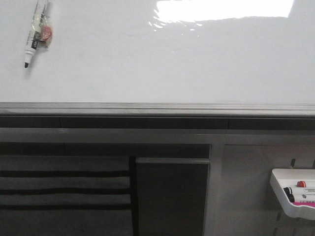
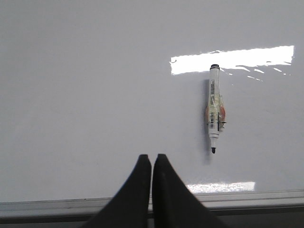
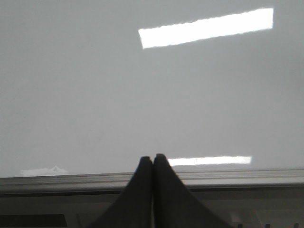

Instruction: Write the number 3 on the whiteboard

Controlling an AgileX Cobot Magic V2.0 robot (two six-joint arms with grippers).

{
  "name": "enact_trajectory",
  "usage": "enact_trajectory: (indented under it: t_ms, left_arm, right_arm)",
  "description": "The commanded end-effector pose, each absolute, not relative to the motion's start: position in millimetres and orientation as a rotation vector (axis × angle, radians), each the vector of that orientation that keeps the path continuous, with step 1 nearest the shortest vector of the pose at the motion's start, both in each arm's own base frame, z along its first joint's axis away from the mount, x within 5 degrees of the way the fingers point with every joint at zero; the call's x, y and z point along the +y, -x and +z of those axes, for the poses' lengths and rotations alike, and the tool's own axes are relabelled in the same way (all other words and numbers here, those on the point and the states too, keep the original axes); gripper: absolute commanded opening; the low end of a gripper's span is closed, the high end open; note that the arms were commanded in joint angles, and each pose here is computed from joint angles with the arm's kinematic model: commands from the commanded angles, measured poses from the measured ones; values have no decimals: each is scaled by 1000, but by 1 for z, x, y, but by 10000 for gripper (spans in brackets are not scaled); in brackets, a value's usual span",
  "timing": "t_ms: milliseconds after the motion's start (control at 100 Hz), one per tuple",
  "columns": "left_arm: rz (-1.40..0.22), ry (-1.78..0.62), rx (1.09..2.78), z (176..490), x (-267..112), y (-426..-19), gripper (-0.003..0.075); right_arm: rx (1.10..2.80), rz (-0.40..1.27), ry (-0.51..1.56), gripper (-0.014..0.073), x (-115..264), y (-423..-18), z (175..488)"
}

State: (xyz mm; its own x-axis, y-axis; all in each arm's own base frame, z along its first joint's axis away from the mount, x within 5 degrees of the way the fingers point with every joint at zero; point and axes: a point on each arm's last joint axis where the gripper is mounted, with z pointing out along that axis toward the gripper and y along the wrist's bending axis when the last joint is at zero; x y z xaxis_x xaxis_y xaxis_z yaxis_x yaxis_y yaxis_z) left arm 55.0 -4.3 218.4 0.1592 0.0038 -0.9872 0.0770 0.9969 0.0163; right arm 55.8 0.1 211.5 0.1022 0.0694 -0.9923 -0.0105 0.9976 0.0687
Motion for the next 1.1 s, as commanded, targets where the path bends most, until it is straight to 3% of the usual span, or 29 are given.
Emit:
enact_trajectory:
  t_ms: [0, 980, 1090]
  left_arm:
    - [-57, -54, 1315, 224, -4, -51, -20]
    - [-57, -54, 1315, 224, -4, -51, -20]
    - [-57, -54, 1315, 224, -4, -51, -20]
  right_arm:
    - [1400, 50, -56, -69, -1, -55, 211]
    - [1400, 50, -56, -69, -1, -55, 211]
    - [1465, 46, -44, -69, 0, -56, 205]
